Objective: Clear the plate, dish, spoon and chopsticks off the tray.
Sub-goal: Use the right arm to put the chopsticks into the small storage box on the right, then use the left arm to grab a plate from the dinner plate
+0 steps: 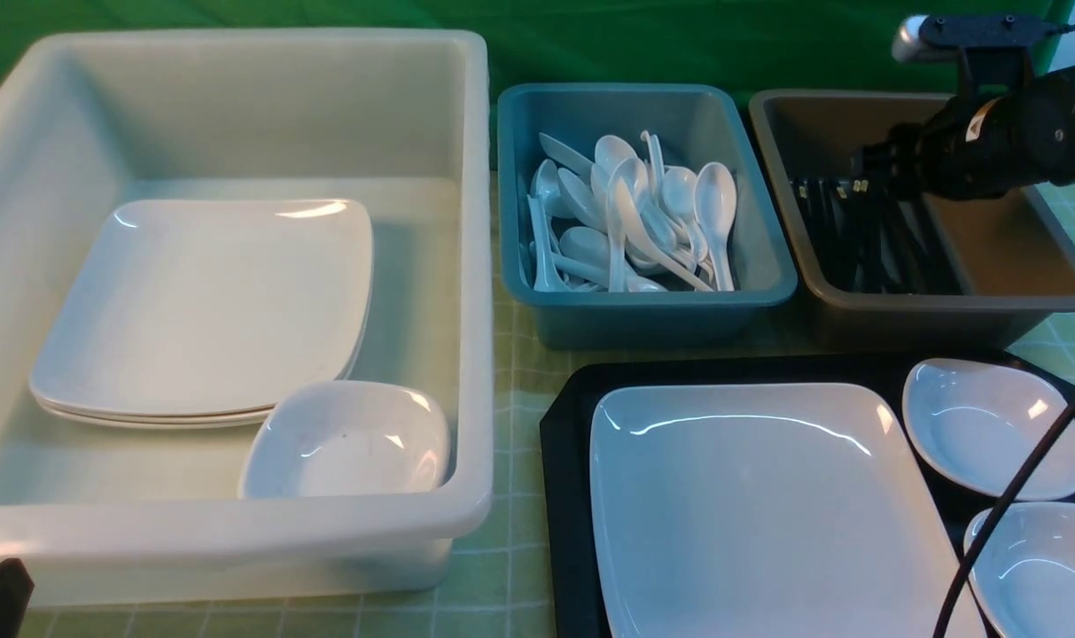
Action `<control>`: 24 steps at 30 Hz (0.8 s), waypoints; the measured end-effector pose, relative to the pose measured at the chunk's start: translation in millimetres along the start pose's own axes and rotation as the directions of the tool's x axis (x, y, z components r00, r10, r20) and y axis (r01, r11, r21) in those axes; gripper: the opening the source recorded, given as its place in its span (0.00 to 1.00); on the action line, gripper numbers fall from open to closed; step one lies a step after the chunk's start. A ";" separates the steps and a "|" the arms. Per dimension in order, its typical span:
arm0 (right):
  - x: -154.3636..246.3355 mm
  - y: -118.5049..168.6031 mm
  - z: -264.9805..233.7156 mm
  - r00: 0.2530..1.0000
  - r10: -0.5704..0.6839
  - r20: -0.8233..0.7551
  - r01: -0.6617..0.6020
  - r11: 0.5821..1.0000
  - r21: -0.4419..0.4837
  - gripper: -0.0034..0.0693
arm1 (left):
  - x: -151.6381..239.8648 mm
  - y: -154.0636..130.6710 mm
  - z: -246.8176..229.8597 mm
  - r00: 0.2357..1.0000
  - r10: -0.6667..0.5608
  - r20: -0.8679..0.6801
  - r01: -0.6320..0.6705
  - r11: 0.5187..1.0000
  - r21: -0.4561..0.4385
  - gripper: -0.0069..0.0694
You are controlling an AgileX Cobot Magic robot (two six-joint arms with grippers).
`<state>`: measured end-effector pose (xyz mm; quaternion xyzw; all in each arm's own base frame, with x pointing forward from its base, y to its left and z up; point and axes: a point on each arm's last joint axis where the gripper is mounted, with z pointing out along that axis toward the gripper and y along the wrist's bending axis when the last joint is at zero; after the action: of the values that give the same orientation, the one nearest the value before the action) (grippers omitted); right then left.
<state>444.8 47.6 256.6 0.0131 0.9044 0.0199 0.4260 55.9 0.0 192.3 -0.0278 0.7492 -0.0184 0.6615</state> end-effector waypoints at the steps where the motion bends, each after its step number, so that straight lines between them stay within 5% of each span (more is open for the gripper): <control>1: -5.1 -0.8 -12.4 1.000 -0.005 -0.001 0.005 1.000 0.006 0.49 | 0.0 0.0 0.0 1.000 0.000 0.000 0.000 1.000 0.000 0.38; 7: -38.1 -6.5 -111.3 0.995 -0.079 0.058 0.077 0.996 0.035 0.14 | 0.0 0.0 0.0 1.000 0.000 0.000 0.000 1.000 0.000 0.38; 10: -45.3 -11.8 -174.1 0.991 -0.103 0.079 0.099 0.994 0.055 0.06 | 0.0 0.0 0.0 1.000 0.000 0.000 0.000 1.000 0.000 0.38; 18: -12.4 -24.0 -295.6 0.997 -0.079 0.022 0.077 0.995 0.056 0.04 | -0.1 0.0 0.0 1.000 0.000 0.001 0.000 1.000 0.000 0.38; 24: 59.0 -19.8 -336.1 0.993 -0.114 -0.006 0.112 0.987 -0.111 0.04 | -0.1 0.0 0.0 1.000 0.000 0.001 0.000 1.000 0.000 0.38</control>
<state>147.9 21.9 424.1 -0.0620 0.9037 0.0460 0.4211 55.9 0.1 192.4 -0.0278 0.7489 -0.0184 0.6618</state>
